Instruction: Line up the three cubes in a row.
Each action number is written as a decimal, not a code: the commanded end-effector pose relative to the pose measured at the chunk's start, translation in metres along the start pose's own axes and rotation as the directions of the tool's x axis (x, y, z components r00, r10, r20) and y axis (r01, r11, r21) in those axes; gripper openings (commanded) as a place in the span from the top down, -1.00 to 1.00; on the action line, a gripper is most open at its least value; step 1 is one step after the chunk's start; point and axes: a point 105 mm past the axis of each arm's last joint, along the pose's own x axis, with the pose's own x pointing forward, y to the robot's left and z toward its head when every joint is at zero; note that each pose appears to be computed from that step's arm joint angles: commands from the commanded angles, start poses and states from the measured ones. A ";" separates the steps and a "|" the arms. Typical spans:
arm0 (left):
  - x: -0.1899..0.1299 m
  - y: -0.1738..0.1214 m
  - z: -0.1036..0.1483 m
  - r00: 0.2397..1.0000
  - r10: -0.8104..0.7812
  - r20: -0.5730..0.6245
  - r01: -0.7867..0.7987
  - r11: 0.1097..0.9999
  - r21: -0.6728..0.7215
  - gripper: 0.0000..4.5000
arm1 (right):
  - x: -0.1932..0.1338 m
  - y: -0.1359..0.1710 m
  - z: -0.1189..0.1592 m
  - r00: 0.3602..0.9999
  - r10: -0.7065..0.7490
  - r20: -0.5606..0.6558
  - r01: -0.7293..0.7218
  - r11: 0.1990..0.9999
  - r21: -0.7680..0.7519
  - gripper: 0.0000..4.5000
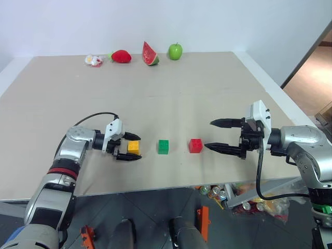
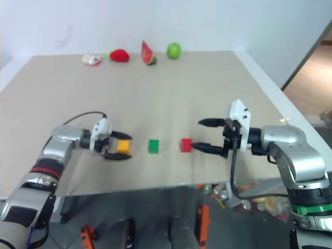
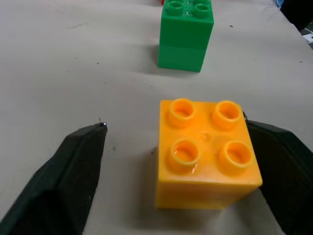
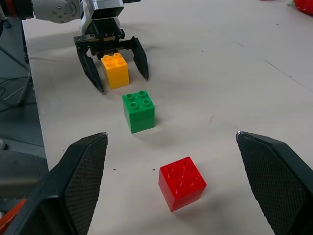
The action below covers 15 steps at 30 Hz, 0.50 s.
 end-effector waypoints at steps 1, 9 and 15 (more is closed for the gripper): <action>-0.026 0.005 0.015 0.997 0.071 0.030 -0.073 0.997 0.038 -0.90 | -0.006 0.001 0.011 1.000 0.000 0.016 0.000 0.999 -0.037 -0.94; -0.069 -0.035 0.027 0.998 0.064 0.006 -0.063 0.992 -0.112 -0.90 | -0.015 0.002 0.011 1.000 0.019 0.004 -0.019 0.999 -0.033 -0.94; -0.108 -0.063 0.037 0.988 0.155 0.010 -0.141 0.923 -0.359 -0.90 | -0.016 -0.005 0.016 1.000 0.031 -0.001 -0.031 0.998 -0.052 -0.94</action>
